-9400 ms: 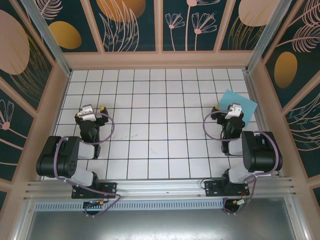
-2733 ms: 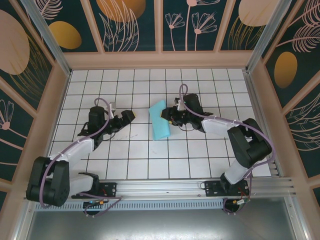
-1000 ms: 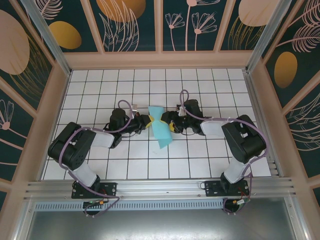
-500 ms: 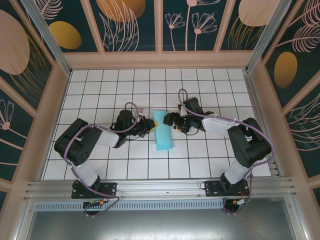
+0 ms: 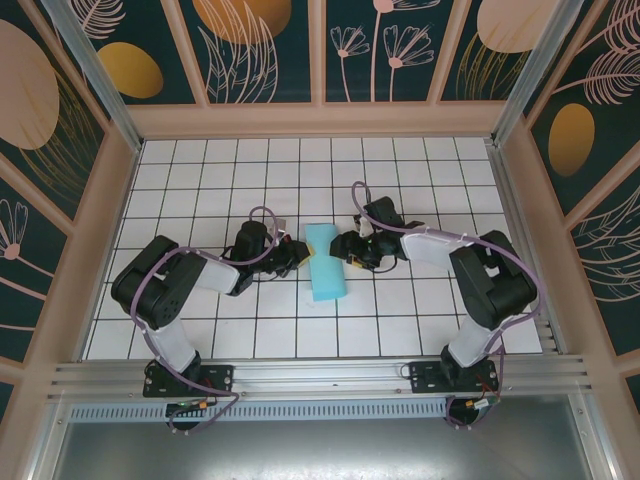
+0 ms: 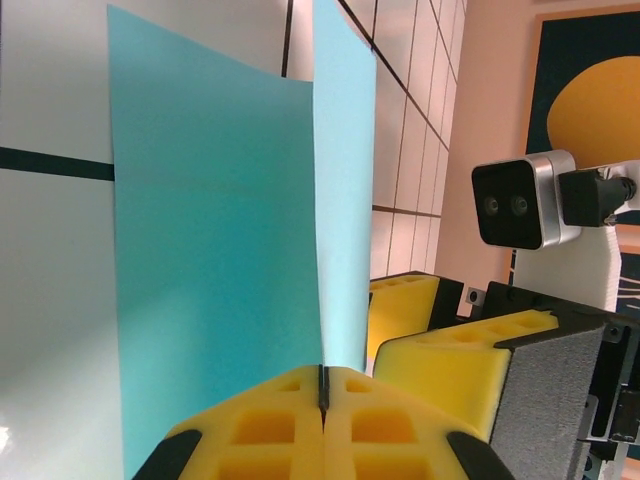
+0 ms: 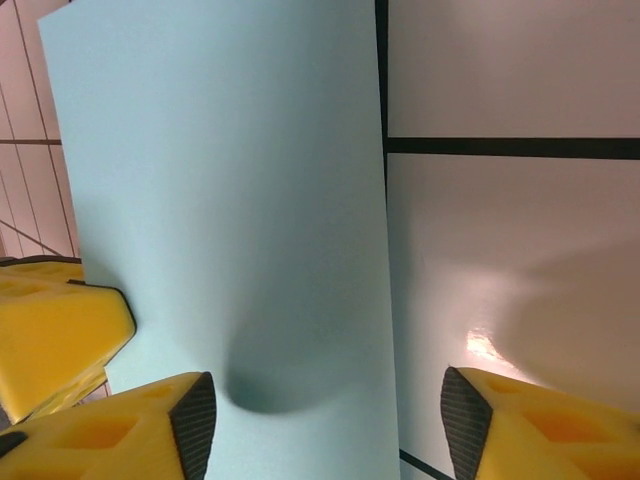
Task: Fold a paper plane with a square sheet of paper (pick it up from the middle)
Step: Fold the square sheet of paper in half at the center of the table.
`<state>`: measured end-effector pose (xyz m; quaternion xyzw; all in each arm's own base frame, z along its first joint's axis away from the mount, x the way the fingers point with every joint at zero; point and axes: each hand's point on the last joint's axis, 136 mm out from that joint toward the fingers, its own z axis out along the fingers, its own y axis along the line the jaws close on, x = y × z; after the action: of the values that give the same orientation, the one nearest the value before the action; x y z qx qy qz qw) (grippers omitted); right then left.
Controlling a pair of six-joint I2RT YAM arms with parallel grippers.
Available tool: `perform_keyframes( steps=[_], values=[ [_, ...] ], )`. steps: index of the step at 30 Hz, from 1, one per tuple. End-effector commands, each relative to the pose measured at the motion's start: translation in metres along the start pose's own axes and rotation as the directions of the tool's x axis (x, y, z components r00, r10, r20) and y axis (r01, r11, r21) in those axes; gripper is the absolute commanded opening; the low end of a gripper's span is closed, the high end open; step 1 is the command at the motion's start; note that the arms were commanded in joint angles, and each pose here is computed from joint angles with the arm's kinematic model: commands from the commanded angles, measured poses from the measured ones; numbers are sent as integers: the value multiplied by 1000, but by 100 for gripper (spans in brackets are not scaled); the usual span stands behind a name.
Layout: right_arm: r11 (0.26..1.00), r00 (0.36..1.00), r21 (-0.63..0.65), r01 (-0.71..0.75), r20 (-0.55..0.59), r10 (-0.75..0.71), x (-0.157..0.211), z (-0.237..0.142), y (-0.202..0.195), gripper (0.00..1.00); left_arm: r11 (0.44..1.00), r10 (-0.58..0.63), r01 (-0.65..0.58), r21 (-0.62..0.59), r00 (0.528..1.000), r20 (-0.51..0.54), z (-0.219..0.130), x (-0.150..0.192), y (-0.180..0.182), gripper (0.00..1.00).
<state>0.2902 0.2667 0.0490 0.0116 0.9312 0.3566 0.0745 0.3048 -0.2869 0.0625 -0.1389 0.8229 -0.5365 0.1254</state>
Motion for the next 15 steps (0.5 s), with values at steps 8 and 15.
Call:
perform_keyframes(
  steps=[8,15],
  values=[
    [999,999,45,-20,-46,22,1,13,-20,54,997,42,-41,-60,999,16,3,-6,4,18],
    [989,998,140,-39,-47,46,4,16,-46,51,954,186,-151,-260,976,115,-19,-33,-5,55]
  ],
)
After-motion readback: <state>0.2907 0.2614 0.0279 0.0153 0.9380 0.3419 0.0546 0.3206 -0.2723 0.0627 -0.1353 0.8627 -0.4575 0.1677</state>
